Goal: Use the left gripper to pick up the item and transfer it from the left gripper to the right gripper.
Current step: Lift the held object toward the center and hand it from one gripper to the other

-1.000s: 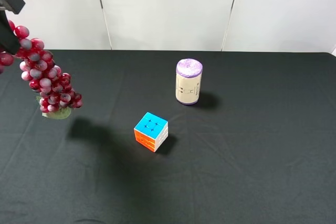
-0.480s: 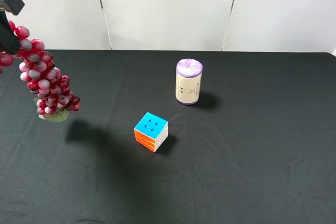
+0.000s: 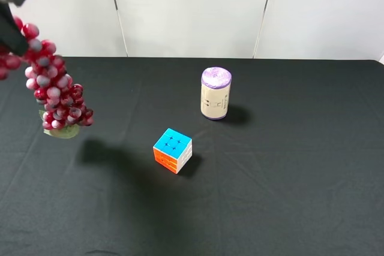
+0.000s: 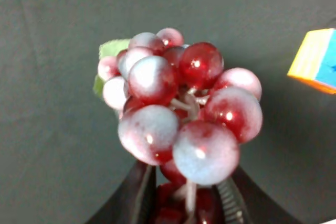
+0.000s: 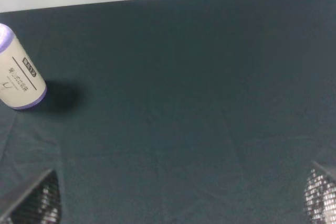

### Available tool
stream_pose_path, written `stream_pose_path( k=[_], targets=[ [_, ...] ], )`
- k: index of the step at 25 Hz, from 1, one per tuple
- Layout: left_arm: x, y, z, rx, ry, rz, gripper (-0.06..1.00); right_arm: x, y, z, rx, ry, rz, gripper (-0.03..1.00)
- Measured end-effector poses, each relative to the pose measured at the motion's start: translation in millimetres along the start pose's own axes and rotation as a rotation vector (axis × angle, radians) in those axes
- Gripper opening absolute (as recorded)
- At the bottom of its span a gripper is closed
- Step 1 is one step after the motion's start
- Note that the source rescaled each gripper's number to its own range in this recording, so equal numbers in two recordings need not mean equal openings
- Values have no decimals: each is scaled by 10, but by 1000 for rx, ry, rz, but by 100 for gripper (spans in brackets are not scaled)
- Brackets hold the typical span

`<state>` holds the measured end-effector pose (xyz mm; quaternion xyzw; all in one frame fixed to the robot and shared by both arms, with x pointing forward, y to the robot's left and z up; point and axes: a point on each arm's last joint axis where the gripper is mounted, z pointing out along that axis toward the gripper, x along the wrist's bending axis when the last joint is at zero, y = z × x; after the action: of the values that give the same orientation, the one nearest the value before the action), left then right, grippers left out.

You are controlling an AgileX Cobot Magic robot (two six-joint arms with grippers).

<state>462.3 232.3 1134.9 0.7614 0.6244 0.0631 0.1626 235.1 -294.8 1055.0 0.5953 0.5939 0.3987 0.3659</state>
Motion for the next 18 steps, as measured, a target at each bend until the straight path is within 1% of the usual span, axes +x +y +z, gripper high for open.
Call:
stream_pose_path(
  k=[9, 18],
  targets=[
    [-60, 151, -337, -130, -29, 44, 2, 0, 0, 0, 0, 0, 0, 100],
    [-155, 162, -389, -147, -126, 100, 2, 0, 0, 0, 0, 0, 0, 100]
  ],
)
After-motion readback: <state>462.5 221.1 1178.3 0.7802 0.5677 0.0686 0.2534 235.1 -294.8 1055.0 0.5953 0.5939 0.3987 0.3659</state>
